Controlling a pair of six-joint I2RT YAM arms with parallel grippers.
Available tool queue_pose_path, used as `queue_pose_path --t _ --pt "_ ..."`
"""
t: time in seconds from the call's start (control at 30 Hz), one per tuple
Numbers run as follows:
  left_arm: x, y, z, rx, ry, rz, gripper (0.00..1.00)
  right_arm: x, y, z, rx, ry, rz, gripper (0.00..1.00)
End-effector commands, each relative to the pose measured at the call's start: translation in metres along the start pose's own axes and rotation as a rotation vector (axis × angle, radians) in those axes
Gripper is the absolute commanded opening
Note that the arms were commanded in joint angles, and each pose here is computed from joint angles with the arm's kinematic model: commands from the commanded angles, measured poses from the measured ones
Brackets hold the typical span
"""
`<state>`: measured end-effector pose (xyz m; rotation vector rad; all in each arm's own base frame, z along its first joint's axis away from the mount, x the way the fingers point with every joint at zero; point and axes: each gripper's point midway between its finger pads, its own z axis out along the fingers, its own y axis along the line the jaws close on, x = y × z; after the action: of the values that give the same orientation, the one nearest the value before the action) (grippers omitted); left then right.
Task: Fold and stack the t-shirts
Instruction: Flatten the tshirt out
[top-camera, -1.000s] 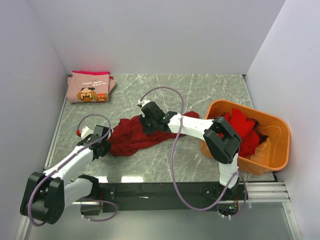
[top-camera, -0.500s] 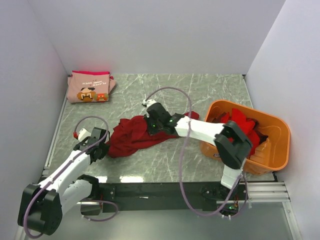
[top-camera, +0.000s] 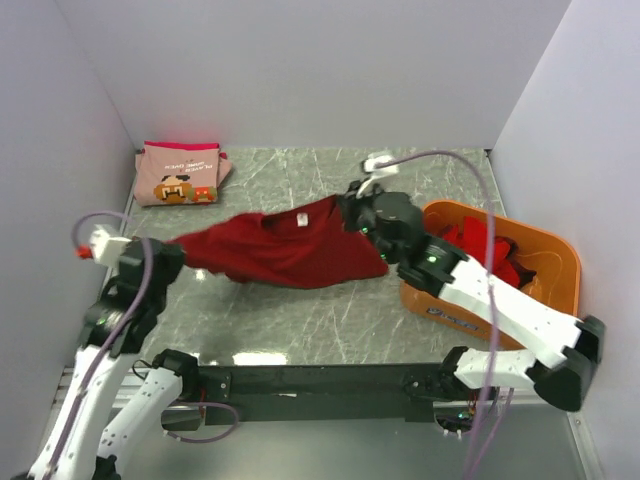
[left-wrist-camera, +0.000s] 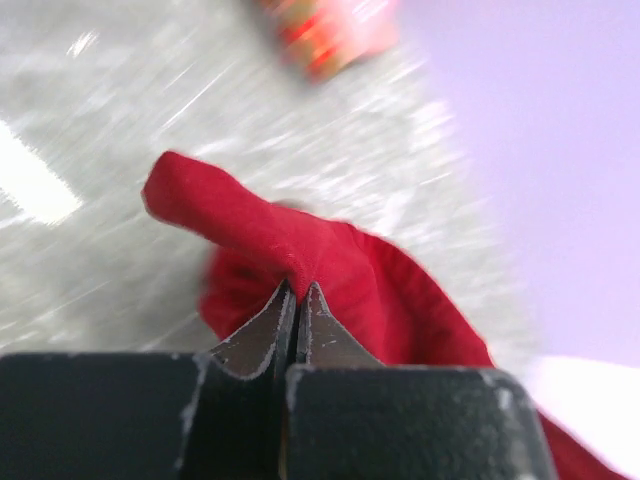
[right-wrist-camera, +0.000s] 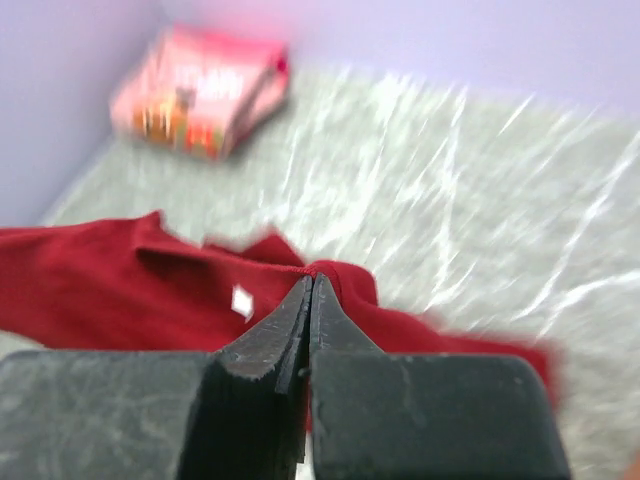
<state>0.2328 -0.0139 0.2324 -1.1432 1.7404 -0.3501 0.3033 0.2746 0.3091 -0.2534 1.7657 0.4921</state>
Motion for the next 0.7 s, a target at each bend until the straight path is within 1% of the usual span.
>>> queue_pose_path --t 0.0,0.07,0.1,0.17,0.23,0.27,0.3,0.4,0.43,0.47,0.5,0.53,0.6,0.67 --pt "-0.065 -0.038 -0.047 0.13 -0.161 -0.069 0.01 -0.107 -0.018 -0.042 0.08 -0.286 0.023 0.0" --pt "-0.086 -0.053 -0.069 0.203 -0.205 -0.086 0.01 -0.148 -0.023 -0.07 0.089 -0.38 0.02 0.0" --pt "-0.104 -0.067 -0.089 0.262 -0.234 -0.116 0.01 -0.162 -0.023 -0.079 0.083 -0.413 0.024 0.0" --pt "-0.123 -0.079 -0.114 0.334 -0.273 -0.123 0.01 -0.196 -0.024 -0.106 0.065 -0.485 0.024 0.0" --pt "-0.149 -0.094 -0.149 0.441 -0.326 -0.148 0.01 -0.217 -0.025 -0.127 0.043 -0.531 0.025 0.0" --pt "-0.156 -0.098 -0.161 0.477 -0.341 -0.152 0.01 -0.231 -0.021 -0.141 0.003 -0.558 0.031 0.0" --pt "-0.169 -0.104 -0.182 0.536 -0.364 -0.174 0.01 -0.239 -0.02 -0.151 -0.009 -0.574 0.009 0.0" --pt "-0.187 -0.12 -0.231 0.706 -0.379 -0.183 0.01 -0.266 -0.009 -0.19 -0.128 -0.638 0.017 0.0" --pt "-0.19 -0.123 -0.243 0.752 -0.381 -0.183 0.01 -0.281 -0.009 -0.213 -0.165 -0.685 0.03 0.0" --pt "-0.192 -0.132 -0.263 0.842 -0.375 -0.182 0.01 -0.284 -0.006 -0.221 -0.193 -0.683 0.019 0.0" --pt "-0.199 -0.133 -0.281 0.893 -0.392 -0.19 0.01 -0.289 0.002 -0.232 -0.253 -0.692 0.029 0.0" --pt "-0.203 -0.135 -0.291 0.925 -0.401 -0.187 0.01 -0.301 0.003 -0.25 -0.281 -0.719 0.034 0.0" --pt "-0.214 -0.139 -0.315 0.98 -0.429 -0.179 0.01 -0.31 0.007 -0.267 -0.327 -0.744 0.032 0.0" --pt "-0.218 -0.142 -0.326 1.007 -0.438 -0.167 0.01 -0.321 0.005 -0.283 -0.343 -0.773 0.035 0.0"
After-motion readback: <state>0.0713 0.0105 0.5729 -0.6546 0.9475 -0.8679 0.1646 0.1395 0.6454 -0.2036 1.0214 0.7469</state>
